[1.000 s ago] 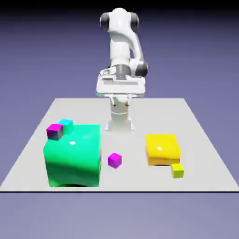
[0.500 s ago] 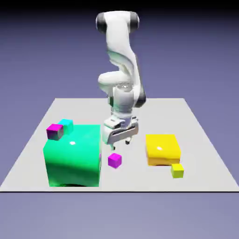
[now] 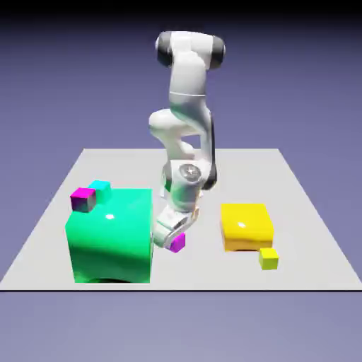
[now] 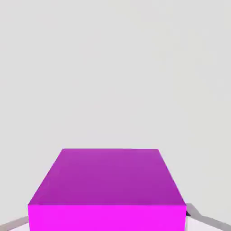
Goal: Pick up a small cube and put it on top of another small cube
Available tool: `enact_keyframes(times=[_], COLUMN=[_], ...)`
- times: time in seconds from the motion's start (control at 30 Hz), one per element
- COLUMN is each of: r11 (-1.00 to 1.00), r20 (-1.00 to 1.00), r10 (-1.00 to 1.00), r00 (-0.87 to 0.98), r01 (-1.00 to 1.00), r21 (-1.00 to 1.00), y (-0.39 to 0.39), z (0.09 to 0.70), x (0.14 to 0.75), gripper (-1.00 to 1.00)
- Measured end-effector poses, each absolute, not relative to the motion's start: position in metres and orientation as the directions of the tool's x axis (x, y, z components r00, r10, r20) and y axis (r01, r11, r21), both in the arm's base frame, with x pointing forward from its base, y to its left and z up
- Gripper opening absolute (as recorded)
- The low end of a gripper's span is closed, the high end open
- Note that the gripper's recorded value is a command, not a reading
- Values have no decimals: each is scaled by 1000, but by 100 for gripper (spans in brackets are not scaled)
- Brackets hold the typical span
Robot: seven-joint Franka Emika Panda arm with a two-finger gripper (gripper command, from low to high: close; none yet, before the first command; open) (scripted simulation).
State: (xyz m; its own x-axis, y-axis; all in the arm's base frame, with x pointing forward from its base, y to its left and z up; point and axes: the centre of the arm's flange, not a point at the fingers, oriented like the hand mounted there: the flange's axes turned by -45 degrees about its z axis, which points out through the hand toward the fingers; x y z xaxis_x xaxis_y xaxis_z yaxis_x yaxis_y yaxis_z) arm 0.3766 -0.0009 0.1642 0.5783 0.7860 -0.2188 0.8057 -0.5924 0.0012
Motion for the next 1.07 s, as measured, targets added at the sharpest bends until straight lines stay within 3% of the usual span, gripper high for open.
enact_keyframes(times=[0.13, 0.4, 0.63, 0.7, 0.83, 0.87, 0.93, 1.07], r11=[-593, -2, 529, 545, 545, 545, 545, 545], r20=[-218, -216, -217, -217, -218, -218, -217, -218], r10=[786, 976, 828, 818, 818, 818, 818, 818], r00=[578, 3, -516, -532, -532, -532, -532, -532], r01=[805, 1000, 849, 839, 839, 839, 839, 838], r21=[-1, 4, -1, -1, -1, -1, 0, 0], y=[2, 147, 303, 309, 301, 299, 299, 308], z=[193, 219, 242, 243, 183, 174, 174, 234], x=[377, 432, 422, 421, 426, 427, 427, 422], gripper=[-100, -100, -100, -100, -100, 100, 100, 100])
